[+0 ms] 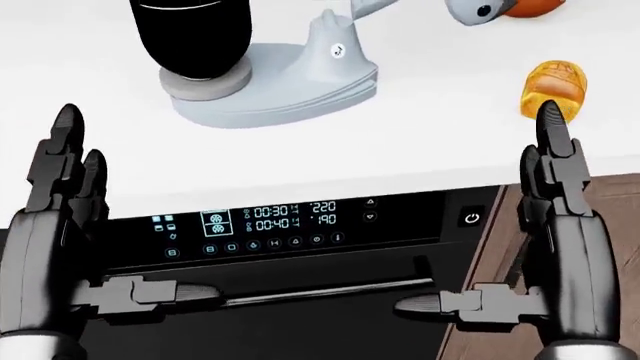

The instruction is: Place the bread in the stand mixer bowl.

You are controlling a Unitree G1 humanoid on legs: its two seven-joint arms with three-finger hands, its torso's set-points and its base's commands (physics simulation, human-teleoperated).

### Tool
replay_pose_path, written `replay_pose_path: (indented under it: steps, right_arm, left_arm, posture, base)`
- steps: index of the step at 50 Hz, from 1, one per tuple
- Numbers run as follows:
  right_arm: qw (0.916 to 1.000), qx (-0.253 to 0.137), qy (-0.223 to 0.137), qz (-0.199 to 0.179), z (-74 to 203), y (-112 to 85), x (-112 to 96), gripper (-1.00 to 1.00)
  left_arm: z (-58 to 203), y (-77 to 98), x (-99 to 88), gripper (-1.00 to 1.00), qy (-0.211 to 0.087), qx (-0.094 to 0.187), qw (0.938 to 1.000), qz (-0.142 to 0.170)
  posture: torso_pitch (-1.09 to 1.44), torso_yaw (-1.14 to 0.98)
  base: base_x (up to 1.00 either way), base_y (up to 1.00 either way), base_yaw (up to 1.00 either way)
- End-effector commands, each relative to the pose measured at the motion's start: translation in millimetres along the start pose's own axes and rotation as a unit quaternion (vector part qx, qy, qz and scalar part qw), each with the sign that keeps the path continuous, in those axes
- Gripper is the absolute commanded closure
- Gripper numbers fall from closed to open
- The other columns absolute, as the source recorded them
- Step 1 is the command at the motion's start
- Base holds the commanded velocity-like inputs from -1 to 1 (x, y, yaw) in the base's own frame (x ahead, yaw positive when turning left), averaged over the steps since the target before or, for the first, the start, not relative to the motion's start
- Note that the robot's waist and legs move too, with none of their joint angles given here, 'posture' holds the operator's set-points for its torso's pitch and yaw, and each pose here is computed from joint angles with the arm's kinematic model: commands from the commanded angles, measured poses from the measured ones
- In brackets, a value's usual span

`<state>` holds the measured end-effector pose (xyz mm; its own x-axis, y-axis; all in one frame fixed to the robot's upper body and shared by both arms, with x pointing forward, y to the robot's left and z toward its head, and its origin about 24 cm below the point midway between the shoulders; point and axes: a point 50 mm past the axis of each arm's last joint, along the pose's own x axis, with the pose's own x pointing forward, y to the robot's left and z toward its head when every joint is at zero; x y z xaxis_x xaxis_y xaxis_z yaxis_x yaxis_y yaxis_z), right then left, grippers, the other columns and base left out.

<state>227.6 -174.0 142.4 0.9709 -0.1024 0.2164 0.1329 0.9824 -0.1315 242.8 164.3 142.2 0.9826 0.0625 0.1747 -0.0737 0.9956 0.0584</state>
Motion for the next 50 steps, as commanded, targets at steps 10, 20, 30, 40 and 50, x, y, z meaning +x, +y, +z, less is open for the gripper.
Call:
replay_pose_path:
  steps: [10,20,30,40,50]
  right_arm:
    - [0.999,0.004,-0.045,0.004,14.9,2.6,0.6,-1.0]
    - [0.9991,0.003,-0.043,0.003,13.0,2.7,0.3,-1.0]
    - [0.9991,0.003,-0.042,0.004,11.9,3.4,0.5,-1.0]
    - [0.9992,0.006,-0.04,0.004,11.3,3.6,1.6,-1.0]
    - [0.9991,0.007,-0.041,0.005,10.6,4.5,1.5,-1.0]
  left_arm:
    - [14.5,3.7,0.3,-1.0,-0.044,0.002,0.999,0.009]
    - [12.9,5.2,-0.9,-1.0,-0.043,0.001,0.999,0.011]
    - [12.7,6.1,-1.1,-1.0,-0.043,0.0,0.999,0.013]
    - [14.6,7.5,-1.6,-1.0,-0.045,-0.002,0.9989,0.015]
    - [16.6,12.1,-4.2,-1.0,-0.047,-0.003,0.9986,0.022]
  posture:
    - [0.0,0.0]
    - [0.0,0.0]
    - [0.0,0.0]
    - [0.0,0.0]
    - [0.0,0.0]
  base:
    - [0.19,0.0,0.0]
    - [0.19,0.0,0.0]
    - [0.19,0.0,0.0]
    - [0.1,0.0,0.0]
    - [0.01,0.0,0.0]
